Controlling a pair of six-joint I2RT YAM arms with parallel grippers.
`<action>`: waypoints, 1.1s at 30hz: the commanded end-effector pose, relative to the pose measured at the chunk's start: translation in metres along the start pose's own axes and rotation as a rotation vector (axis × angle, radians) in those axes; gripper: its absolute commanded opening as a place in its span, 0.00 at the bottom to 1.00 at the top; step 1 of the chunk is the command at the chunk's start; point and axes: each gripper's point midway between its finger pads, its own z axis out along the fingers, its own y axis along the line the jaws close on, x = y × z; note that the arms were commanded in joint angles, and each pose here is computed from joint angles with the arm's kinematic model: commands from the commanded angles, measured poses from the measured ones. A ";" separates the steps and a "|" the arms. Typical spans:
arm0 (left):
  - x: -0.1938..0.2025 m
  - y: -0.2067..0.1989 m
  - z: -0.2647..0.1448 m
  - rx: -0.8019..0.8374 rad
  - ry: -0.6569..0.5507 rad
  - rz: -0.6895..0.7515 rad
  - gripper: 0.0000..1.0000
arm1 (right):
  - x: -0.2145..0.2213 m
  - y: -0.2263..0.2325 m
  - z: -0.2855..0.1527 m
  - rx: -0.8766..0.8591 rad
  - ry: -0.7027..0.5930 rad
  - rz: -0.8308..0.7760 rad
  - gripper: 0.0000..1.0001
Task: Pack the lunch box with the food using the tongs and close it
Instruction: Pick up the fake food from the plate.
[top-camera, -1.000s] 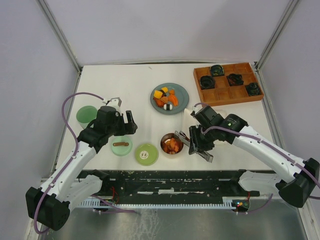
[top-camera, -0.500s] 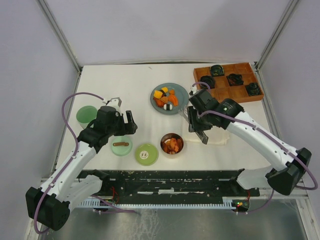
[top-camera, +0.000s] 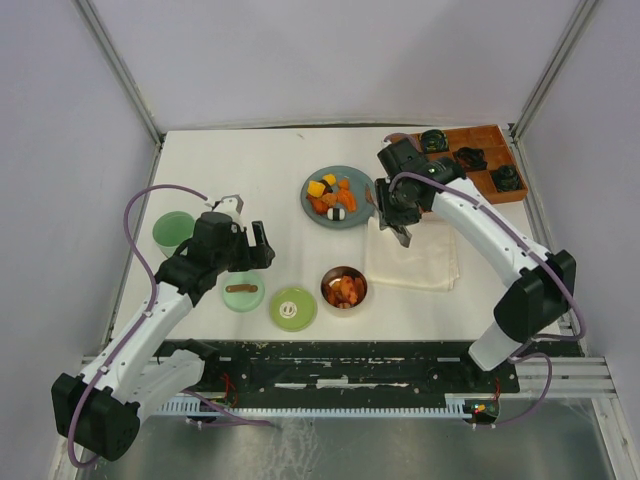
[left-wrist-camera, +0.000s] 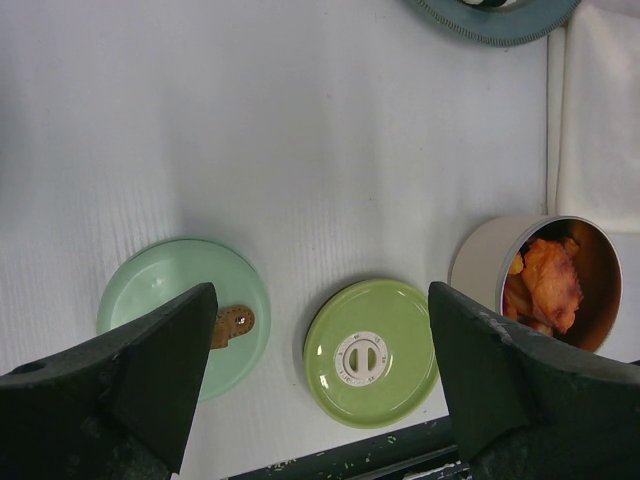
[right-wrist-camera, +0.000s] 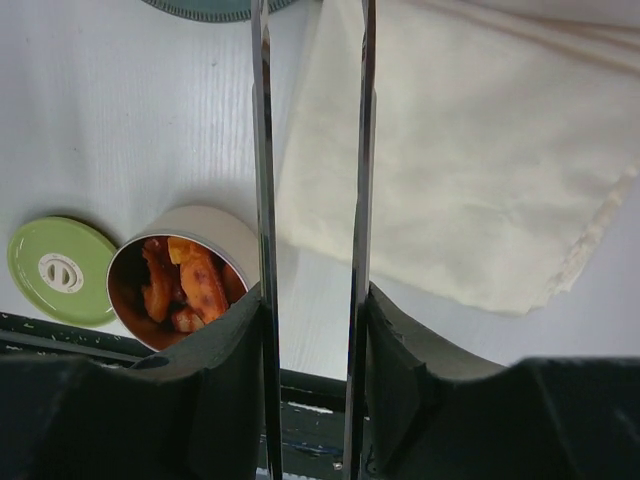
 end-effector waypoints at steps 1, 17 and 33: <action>-0.013 -0.006 0.000 0.023 -0.044 -0.017 0.92 | -0.027 0.013 0.000 -0.038 -0.052 -0.052 0.46; -0.014 -0.003 -0.001 0.008 -0.053 -0.017 0.92 | -0.073 0.035 0.057 -0.010 0.009 -0.130 0.48; -0.014 -0.003 -0.001 0.005 -0.051 -0.017 0.92 | -0.082 0.035 0.099 0.042 0.054 -0.175 0.49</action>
